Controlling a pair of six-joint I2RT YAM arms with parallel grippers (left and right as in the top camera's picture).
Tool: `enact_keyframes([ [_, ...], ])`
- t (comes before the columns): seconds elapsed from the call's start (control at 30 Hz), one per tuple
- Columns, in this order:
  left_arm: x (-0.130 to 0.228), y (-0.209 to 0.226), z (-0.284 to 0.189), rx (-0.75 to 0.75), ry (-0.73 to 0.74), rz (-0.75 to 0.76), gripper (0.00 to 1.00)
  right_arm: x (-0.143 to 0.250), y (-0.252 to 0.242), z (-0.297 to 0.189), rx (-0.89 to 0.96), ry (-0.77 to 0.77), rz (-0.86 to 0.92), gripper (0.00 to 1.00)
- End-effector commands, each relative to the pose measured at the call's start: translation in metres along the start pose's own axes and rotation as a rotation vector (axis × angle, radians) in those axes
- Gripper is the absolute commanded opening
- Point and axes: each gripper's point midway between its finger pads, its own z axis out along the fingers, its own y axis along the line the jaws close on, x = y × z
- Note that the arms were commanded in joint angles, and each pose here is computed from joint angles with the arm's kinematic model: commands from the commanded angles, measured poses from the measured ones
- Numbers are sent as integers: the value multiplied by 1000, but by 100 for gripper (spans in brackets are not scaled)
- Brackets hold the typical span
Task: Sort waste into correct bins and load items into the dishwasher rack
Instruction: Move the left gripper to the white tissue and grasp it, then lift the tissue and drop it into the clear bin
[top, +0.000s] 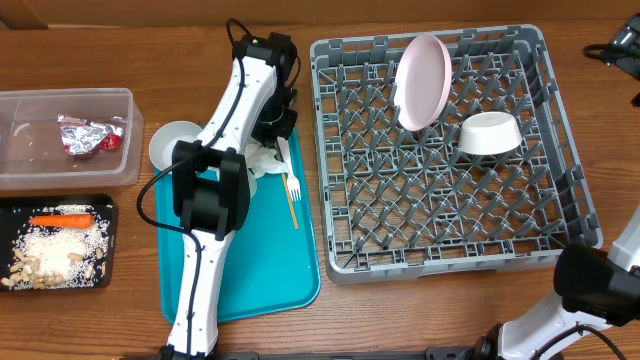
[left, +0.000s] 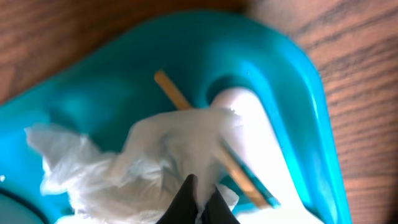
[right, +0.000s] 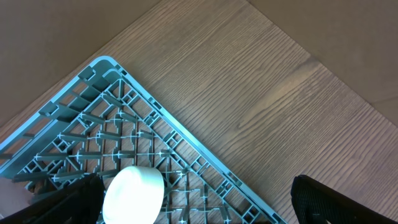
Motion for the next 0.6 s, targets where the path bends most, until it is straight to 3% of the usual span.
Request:
enact_keyframes([
  [0.0,-7,4,-21,-30,-47,-50,4,-3,-3,-10,-3,-26,14,100],
  [0.3,-29,32,-151,-29,-410,-238,4,-3,-3,-10,-3,-26,14,100],
  [0.43,-17,74,-203,-21,-548,-412,4,-3,-3,-10,-3,-26,14,100],
  [0.57,21,149,-221,-92,-570,-696,4,-3,-3,-10,-3,-26,14,100],
])
